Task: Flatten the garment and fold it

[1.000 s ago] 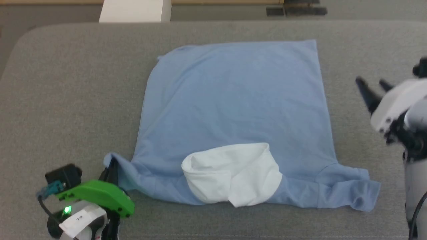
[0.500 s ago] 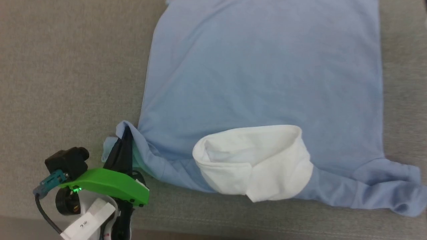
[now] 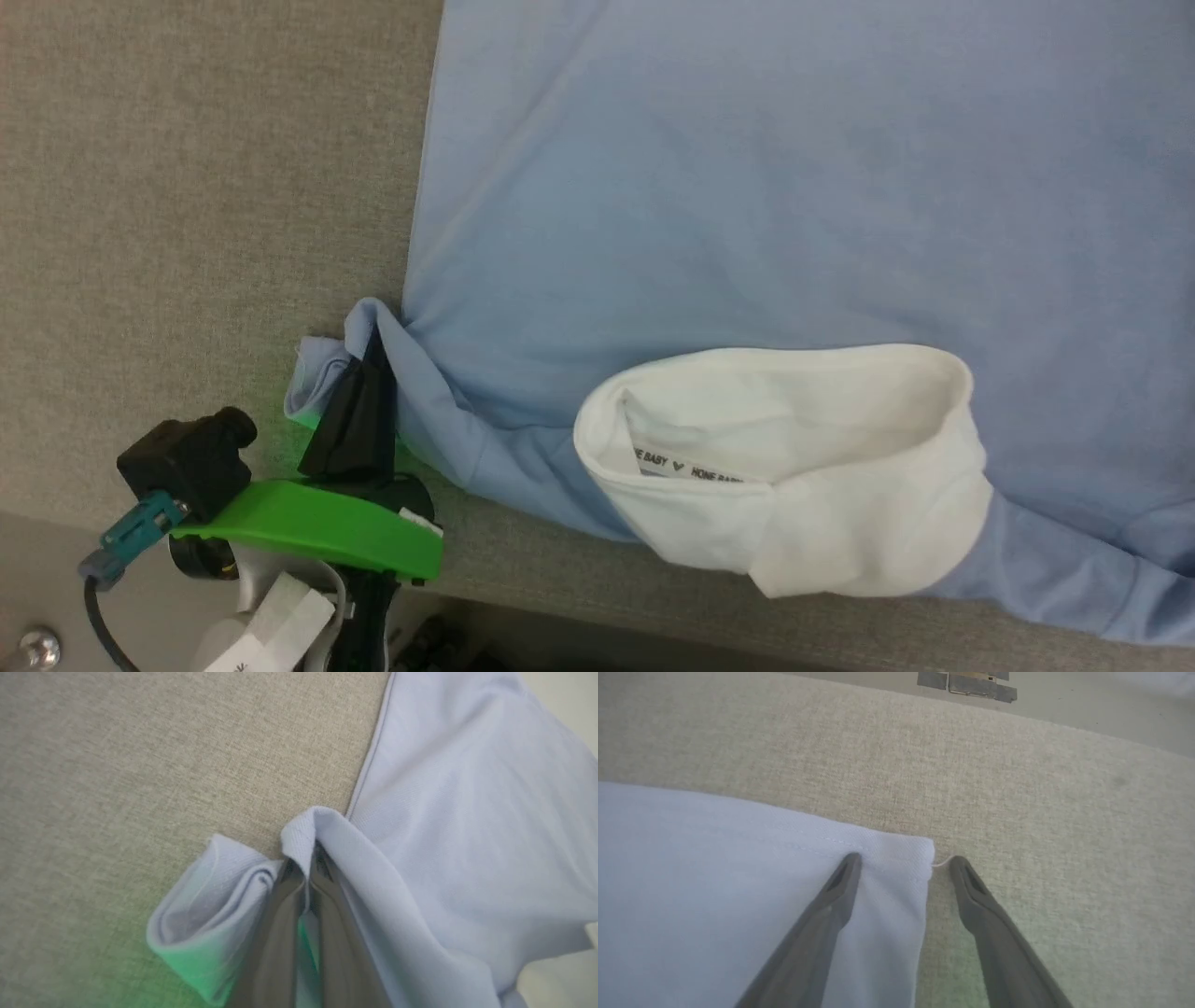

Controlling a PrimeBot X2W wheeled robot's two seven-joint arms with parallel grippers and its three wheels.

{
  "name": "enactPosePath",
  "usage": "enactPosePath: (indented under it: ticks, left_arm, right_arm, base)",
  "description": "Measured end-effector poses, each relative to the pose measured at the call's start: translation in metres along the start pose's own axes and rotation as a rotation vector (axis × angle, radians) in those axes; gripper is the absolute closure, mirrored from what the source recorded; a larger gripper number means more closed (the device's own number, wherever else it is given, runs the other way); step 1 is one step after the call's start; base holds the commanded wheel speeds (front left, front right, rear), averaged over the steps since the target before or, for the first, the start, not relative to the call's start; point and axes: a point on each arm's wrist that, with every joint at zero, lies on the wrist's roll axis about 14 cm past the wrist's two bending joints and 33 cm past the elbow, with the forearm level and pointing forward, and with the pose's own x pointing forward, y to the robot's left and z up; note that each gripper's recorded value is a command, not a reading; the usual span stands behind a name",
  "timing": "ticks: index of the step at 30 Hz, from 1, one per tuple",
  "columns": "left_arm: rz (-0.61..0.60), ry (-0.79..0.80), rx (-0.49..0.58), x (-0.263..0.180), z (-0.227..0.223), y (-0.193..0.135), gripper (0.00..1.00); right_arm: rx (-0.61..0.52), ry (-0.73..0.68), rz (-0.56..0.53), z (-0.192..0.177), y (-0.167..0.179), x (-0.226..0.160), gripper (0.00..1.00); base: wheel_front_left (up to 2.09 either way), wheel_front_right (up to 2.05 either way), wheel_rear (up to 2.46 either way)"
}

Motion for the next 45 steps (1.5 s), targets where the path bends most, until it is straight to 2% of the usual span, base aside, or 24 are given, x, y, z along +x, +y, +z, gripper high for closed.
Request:
enactPosePath:
  ticks: [5, 6, 7, 8, 17, 21, 27, 31, 35, 41, 45]
  left_arm:
    - [0.024, 0.009, 0.002, 0.001, -0.004, 0.006, 1.0]
    - [0.028, 0.009, 0.002, 0.001, -0.004, 0.007, 1.0]
    - [0.03, 0.007, 0.002, 0.001, -0.004, 0.008, 1.0]
    - [0.03, 0.005, 0.001, 0.001, -0.004, 0.008, 1.0]
    - [0.012, 0.013, -0.006, -0.004, -0.005, 0.002, 1.0]
    - [-0.007, 0.02, 0.0, -0.007, -0.004, -0.002, 1.0]
    - [-0.052, 0.029, 0.018, -0.011, 0.0, -0.013, 1.0]
    - [-0.08, 0.037, 0.026, -0.016, 0.001, -0.021, 1.0]
    - [-0.121, 0.023, 0.029, -0.022, 0.007, -0.033, 1.0]
    - [-0.183, 0.001, 0.032, -0.029, 0.015, -0.054, 1.0]
    - [-0.217, -0.01, 0.03, -0.035, 0.019, -0.065, 1.0]
  right_arm:
    - [-0.038, 0.03, 0.017, 0.0, 0.011, 0.016, 0.0]
    - [-0.043, 0.039, 0.018, 0.001, 0.011, 0.017, 0.55]
    - [-0.048, 0.045, 0.02, 0.001, 0.012, 0.018, 0.91]
    - [-0.045, 0.053, 0.024, 0.001, 0.013, 0.017, 1.0]
    - [-0.043, 0.091, 0.024, 0.001, 0.008, -0.007, 1.0]
    - [-0.011, 0.028, 0.013, 0.009, 0.0, -0.025, 1.0]
    - [0.039, -0.154, 0.018, 0.052, -0.011, -0.07, 1.0]
    - [0.029, -0.197, -0.001, 0.053, -0.029, -0.104, 1.0]
    - [-0.003, -0.175, -0.013, 0.025, -0.046, -0.14, 1.0]
    - [0.033, -0.052, -0.009, -0.063, -0.064, -0.187, 1.0]
    - [0.118, 0.054, 0.022, -0.136, -0.055, -0.211, 1.0]
  base:
    - [0.0, 0.0, 0.0]
    - [0.0, 0.0, 0.0]
    - [0.0, 0.0, 0.0]
    - [0.0, 0.0, 0.0]
    - [0.0, 0.0, 0.0]
    - [0.0, 0.0, 0.0]
    - [0.0, 0.0, 0.0]
    - [0.0, 0.0, 0.0]
    - [0.0, 0.0, 0.0]
    - [0.0, 0.0, 0.0]
    - [0.0, 0.0, 0.0]
